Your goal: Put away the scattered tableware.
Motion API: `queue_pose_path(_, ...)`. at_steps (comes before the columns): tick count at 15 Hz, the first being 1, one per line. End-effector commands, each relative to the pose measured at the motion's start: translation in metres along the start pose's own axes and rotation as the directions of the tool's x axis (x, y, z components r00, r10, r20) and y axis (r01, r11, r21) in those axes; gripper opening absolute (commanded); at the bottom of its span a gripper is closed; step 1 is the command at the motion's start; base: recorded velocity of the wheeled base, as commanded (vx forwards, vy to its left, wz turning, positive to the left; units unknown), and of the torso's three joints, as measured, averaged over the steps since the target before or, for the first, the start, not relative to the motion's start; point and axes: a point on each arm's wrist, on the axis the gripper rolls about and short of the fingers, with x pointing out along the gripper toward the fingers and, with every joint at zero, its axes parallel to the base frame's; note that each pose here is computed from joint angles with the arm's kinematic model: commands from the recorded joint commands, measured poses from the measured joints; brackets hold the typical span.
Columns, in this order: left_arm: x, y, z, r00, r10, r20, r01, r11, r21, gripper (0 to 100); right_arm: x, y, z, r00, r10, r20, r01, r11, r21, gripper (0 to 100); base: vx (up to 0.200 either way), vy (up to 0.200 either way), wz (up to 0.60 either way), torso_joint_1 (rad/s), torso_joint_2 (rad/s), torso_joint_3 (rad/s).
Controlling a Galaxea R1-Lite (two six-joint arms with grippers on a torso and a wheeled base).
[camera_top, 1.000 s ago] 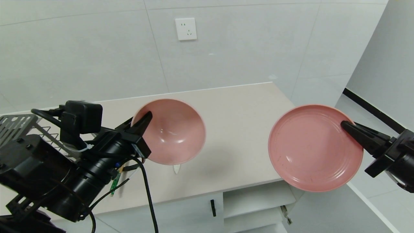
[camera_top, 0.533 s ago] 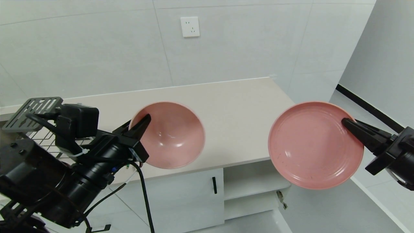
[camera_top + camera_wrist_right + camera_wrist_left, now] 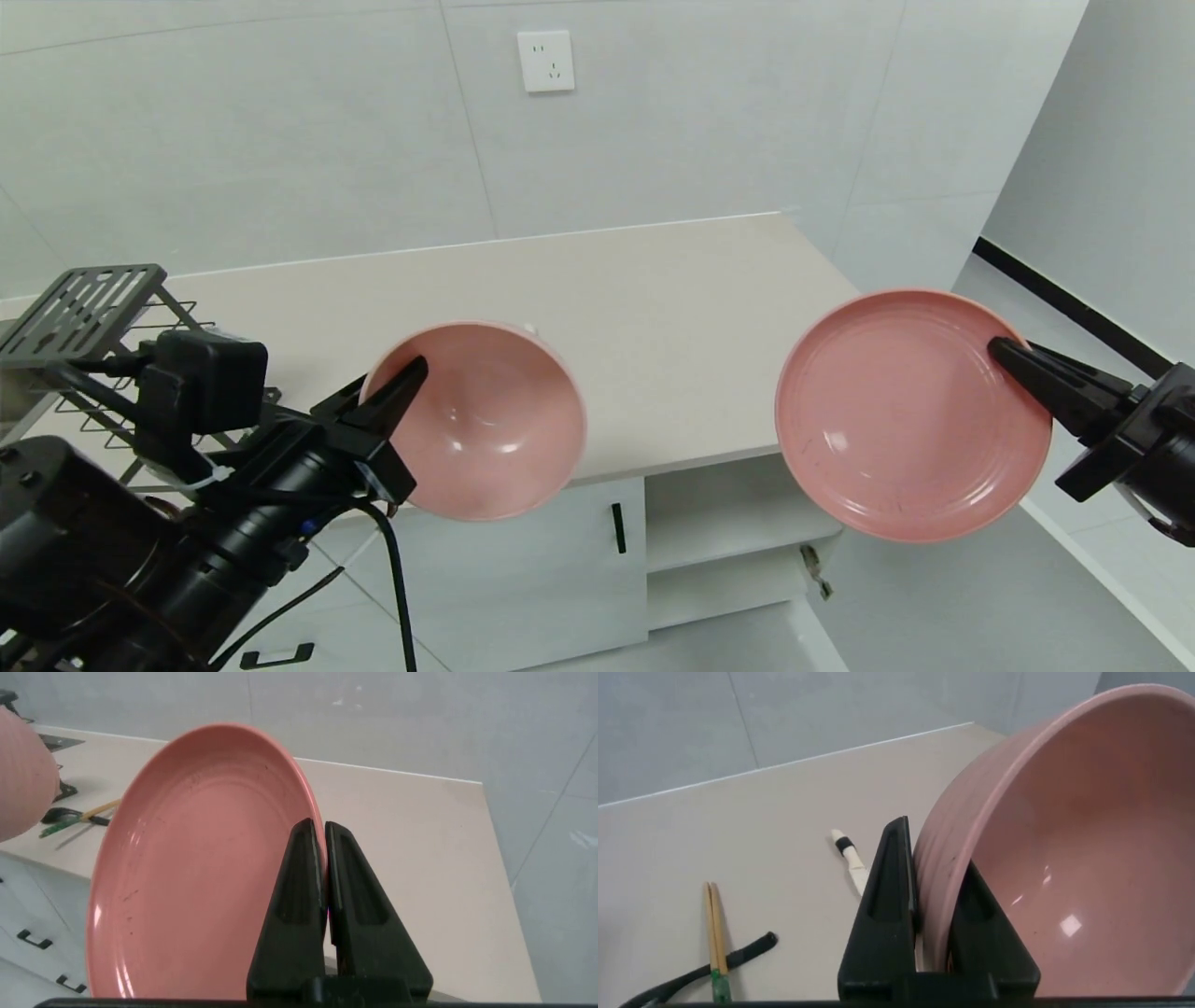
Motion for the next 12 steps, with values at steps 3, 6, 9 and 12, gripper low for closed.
queue_pose_path(3, -0.007, -0.021, -0.004, 0.994, -0.104, -0.021, 0.104, 0.994, -0.017, 0, -0.001, 0.000, 0.001, 1.000, 0.000, 0.003, 0.000, 1.000, -0.002, 0, 0.000, 0.000, 0.00, -0.167, 0.34, 0.168)
queue_pose_path(6, -0.008, -0.029, -0.006, 0.989, -0.141, -0.033, 0.140, 0.990, -0.020, 0, 0.000, 0.000, 0.001, 1.000, -0.001, 0.005, 0.001, 1.000, -0.009, 0, 0.000, 0.000, 0.00, -0.258, 0.53, 0.253)
queue_pose_path(9, -0.008, -0.030, -0.006, 0.989, -0.142, -0.032, 0.142, 0.990, -0.020, 0, 0.000, 0.000, 0.000, 1.000, -0.001, 0.002, 0.001, 1.000, -0.009, 0, 0.000, 0.000, 0.00, -0.274, 0.54, 0.261)
queue_pose_path(12, -0.008, -0.029, -0.006, 0.989, -0.142, -0.032, 0.142, 0.990, -0.020, 0, 0.000, 0.000, 0.000, 1.000, -0.001, 0.002, 0.001, 1.000, -0.011, 0, 0.000, 0.000, 0.00, -0.263, 0.52, 0.251)
